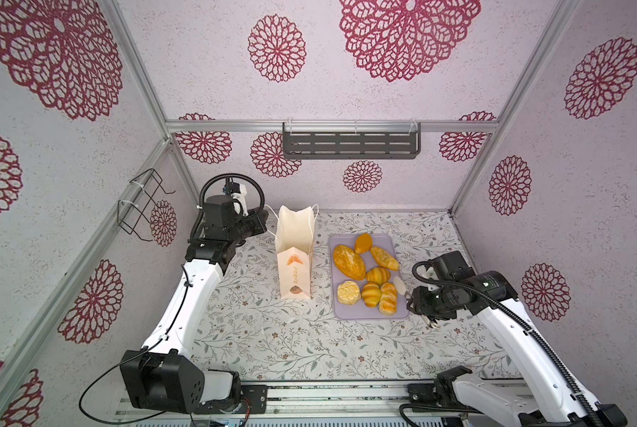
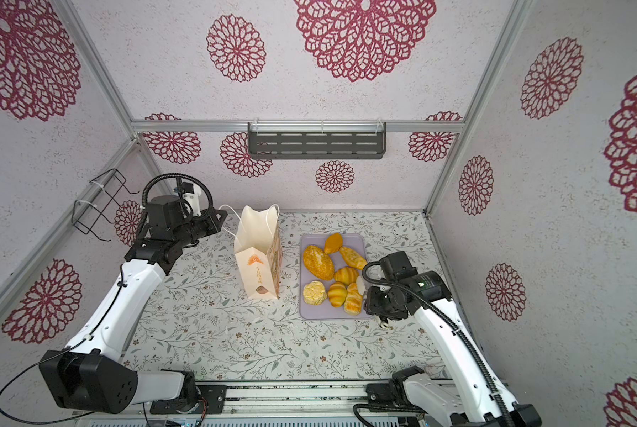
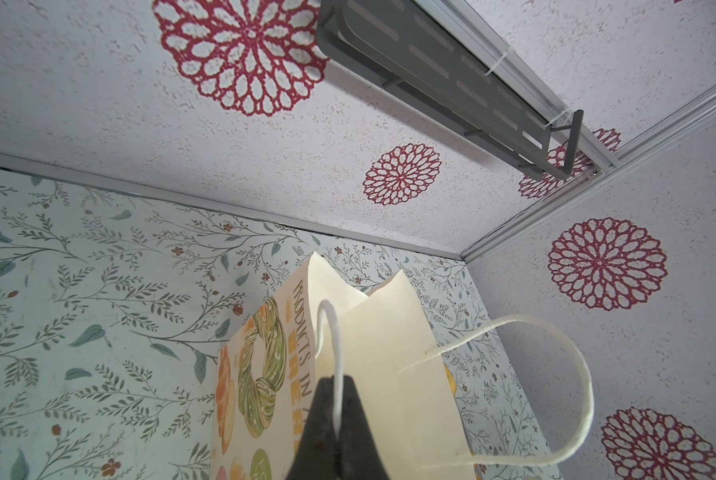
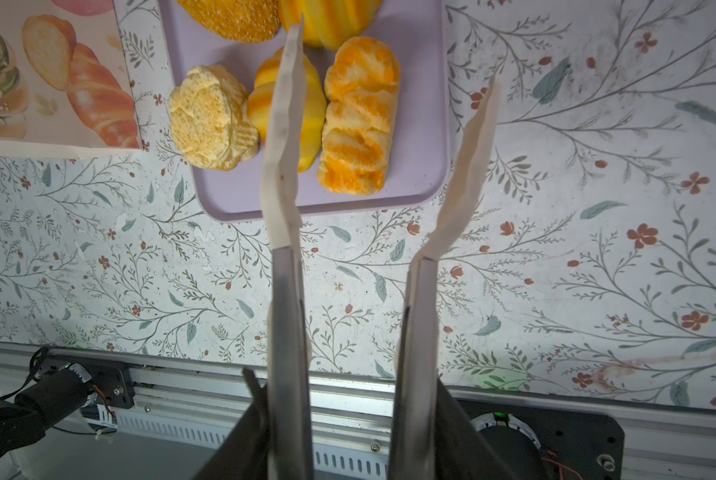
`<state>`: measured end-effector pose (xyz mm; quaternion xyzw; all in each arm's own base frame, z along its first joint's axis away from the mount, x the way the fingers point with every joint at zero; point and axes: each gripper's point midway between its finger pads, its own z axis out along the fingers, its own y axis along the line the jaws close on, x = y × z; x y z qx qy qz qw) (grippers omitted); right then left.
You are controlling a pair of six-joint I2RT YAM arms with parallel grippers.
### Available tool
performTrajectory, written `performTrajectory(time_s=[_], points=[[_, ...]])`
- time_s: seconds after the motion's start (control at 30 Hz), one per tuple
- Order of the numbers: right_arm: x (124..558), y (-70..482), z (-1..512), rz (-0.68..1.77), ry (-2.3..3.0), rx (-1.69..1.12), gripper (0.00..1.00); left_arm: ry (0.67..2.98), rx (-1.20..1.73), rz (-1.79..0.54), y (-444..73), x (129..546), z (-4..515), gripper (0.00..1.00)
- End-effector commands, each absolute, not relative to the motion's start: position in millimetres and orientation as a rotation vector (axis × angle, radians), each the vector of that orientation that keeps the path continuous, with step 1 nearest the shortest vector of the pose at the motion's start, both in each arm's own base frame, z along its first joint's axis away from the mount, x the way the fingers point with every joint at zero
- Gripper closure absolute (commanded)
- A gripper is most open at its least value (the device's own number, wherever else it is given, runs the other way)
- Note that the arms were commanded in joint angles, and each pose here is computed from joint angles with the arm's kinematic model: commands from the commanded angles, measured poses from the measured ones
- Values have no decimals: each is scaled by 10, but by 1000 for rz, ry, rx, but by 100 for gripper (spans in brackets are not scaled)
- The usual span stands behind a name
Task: Place the fake bread into the paper bag
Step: 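Lift the tongs with the right gripper and carry them over the bread tray, then lower the tongs toward the twisted roll on the tray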
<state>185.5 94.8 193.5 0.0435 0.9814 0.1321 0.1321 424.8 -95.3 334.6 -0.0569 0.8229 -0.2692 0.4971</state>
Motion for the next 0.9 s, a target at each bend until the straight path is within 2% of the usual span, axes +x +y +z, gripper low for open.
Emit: performTrajectory(time_s=[0.0,0.87], points=[[1839,1027,1950,425,2851,130,50,1969,-130,-650,-964,4254,3391,100],[1749,1230,1462,421,2994,5,52,1977,-136,-643,-958,4266,3354,100]])
